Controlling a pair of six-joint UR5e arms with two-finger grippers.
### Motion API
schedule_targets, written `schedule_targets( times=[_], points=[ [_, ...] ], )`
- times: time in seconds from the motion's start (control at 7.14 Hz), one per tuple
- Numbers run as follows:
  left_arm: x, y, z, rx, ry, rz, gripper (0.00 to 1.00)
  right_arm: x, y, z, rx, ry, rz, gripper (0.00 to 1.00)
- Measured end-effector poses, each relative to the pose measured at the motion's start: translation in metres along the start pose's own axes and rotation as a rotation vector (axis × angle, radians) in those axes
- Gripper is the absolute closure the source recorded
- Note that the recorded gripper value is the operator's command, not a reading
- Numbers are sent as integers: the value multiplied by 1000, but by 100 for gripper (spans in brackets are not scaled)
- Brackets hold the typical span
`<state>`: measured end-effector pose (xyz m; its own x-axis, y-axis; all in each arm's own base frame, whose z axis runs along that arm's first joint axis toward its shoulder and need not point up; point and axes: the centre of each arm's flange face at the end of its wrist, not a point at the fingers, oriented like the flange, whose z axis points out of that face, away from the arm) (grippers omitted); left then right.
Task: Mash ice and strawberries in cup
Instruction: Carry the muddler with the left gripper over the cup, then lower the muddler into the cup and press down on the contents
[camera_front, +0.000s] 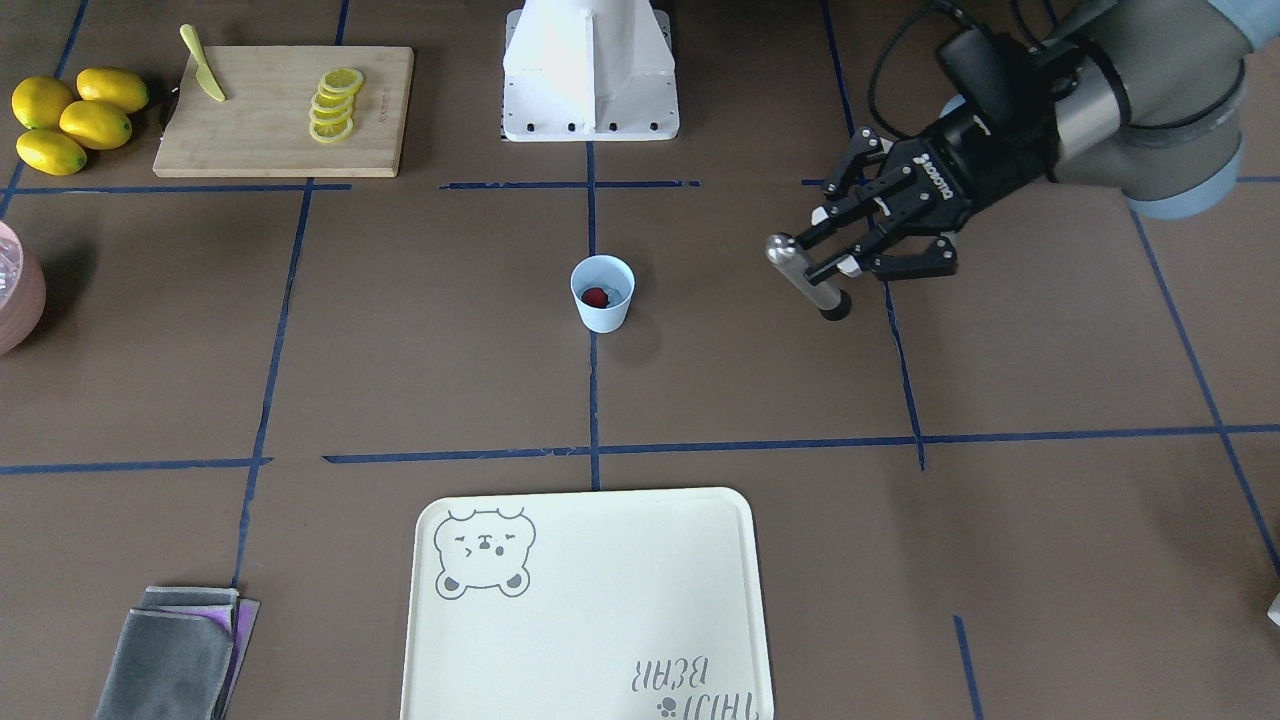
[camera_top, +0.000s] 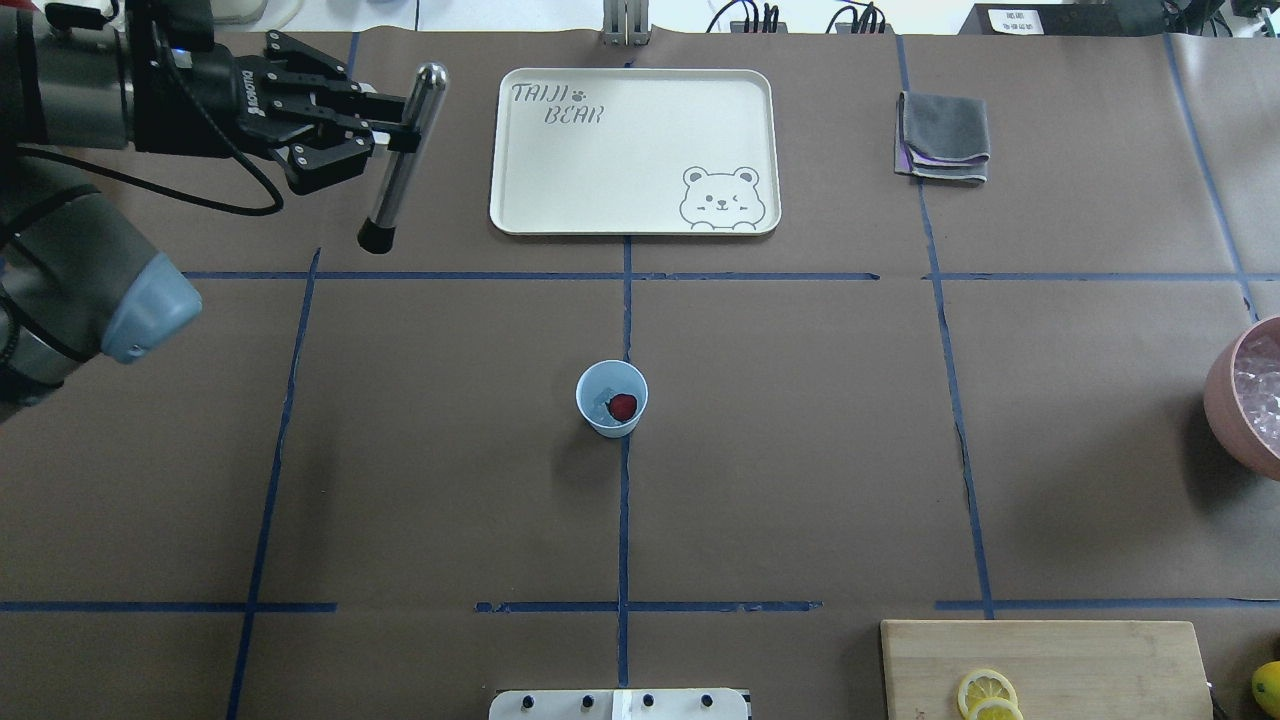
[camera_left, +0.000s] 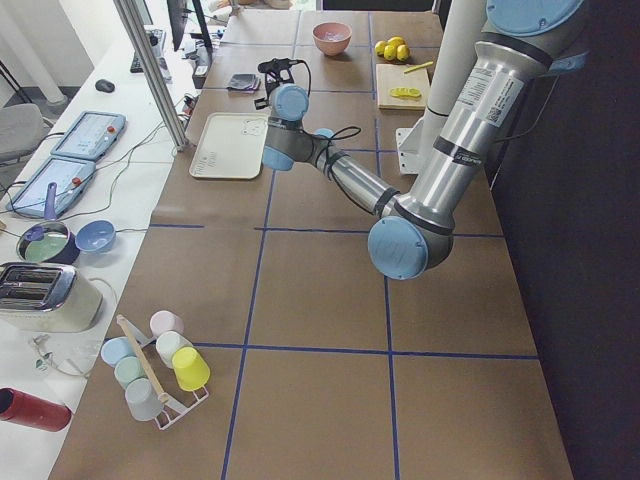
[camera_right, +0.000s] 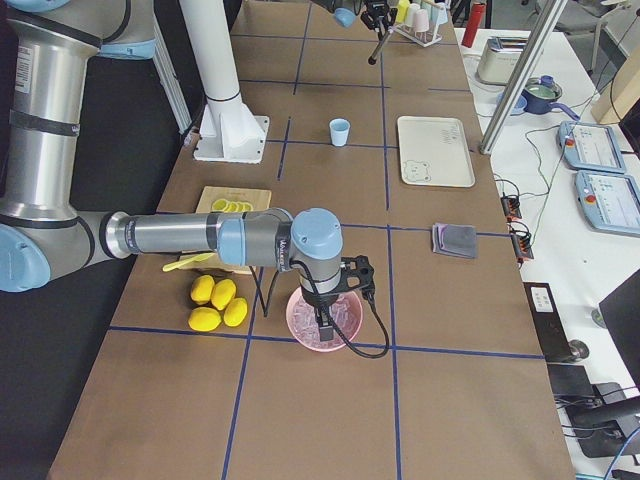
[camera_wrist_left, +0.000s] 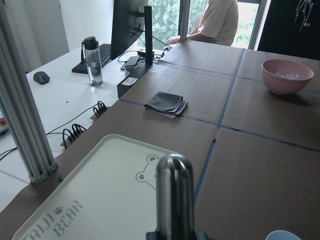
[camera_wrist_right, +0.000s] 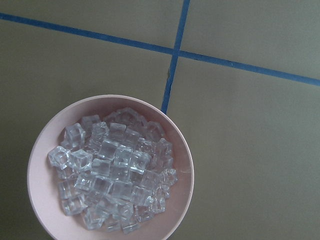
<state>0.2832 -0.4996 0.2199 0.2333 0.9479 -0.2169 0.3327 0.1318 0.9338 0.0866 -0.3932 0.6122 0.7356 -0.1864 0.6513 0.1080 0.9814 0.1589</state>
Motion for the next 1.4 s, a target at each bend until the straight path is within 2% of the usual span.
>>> schedule_targets(
  times=[0.28,0.7,0.98,1.4],
  points=[
    [58,18,34,213,17,-3,100,0,0,0,0,0,-1,1],
    [130,68,88,432,-12,-105,100,0,0,0,1,0,-1,1],
    [149,101,121,471,-43,-136,100,0,0,0,1,1,-3,1],
    [147,136,144,462,-48,-136,100,0,0,0,0,0,-1,1]
  ],
)
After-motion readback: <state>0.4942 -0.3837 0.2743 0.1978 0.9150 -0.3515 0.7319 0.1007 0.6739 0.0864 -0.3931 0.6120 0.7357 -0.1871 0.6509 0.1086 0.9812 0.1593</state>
